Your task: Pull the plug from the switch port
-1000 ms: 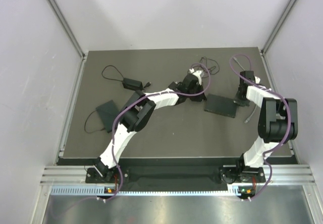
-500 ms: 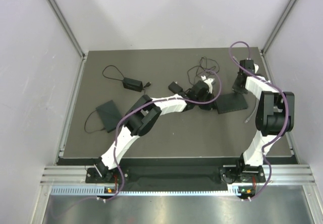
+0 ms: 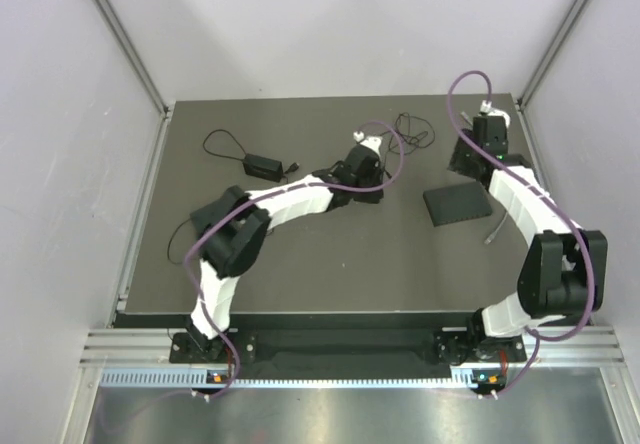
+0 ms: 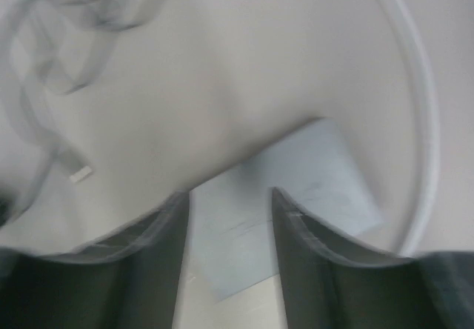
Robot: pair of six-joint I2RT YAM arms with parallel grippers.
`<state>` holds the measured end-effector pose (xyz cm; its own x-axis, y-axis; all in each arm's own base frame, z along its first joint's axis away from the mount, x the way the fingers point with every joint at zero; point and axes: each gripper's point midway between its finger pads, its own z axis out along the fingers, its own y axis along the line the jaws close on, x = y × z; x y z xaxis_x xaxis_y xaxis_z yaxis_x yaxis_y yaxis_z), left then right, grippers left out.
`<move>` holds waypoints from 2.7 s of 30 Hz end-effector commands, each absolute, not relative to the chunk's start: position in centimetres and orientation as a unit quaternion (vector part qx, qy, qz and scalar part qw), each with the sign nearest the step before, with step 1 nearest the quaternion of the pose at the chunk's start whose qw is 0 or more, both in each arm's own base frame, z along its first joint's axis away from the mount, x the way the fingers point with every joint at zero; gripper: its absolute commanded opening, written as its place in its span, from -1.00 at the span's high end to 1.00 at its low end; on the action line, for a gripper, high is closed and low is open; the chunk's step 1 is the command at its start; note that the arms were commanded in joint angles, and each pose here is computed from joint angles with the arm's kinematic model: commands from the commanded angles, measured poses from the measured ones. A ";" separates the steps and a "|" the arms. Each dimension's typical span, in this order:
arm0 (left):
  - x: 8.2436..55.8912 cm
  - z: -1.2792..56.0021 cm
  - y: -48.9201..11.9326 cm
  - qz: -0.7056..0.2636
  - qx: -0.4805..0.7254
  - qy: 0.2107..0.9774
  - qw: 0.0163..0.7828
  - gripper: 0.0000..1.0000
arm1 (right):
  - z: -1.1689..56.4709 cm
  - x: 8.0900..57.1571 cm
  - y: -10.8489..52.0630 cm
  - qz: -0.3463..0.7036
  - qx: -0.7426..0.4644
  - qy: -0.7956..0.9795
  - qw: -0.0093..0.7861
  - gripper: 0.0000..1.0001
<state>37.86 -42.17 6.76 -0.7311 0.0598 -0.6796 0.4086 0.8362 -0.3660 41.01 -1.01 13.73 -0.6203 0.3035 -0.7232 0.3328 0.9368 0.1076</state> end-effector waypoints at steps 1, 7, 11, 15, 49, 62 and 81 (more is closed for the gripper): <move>36.9 13.7 -38.9 -0.230 0.120 0.878 0.403 0.34 | 15.7 40.9 4.6 0.056 0.103 0.897 0.426 -0.02; 33.8 17.7 -31.8 -0.175 0.079 0.886 0.422 0.21 | 16.0 38.8 15.2 0.137 -0.023 0.896 0.422 -0.48; 31.8 22.0 -26.0 -0.146 0.022 0.877 0.458 0.15 | 16.1 35.9 23.1 0.228 -0.105 0.878 0.407 -0.80; 29.6 24.2 -20.1 -0.108 -0.040 0.867 0.484 0.08 | 15.6 33.3 29.7 0.295 -0.161 0.865 0.373 -0.99; 28.5 5.2 7.3 0.012 -0.491 0.835 0.249 0.95 | 15.7 24.9 35.7 0.386 -0.250 0.819 0.343 -0.78; 30.9 3.5 3.3 -0.064 -0.474 0.843 0.245 1.00 | 14.3 25.0 35.3 0.368 -0.251 0.829 0.339 -0.80; 33.3 5.4 -3.7 -0.108 -0.364 0.885 0.269 1.00 | 14.5 31.3 42.3 0.371 -0.259 0.827 0.334 -0.79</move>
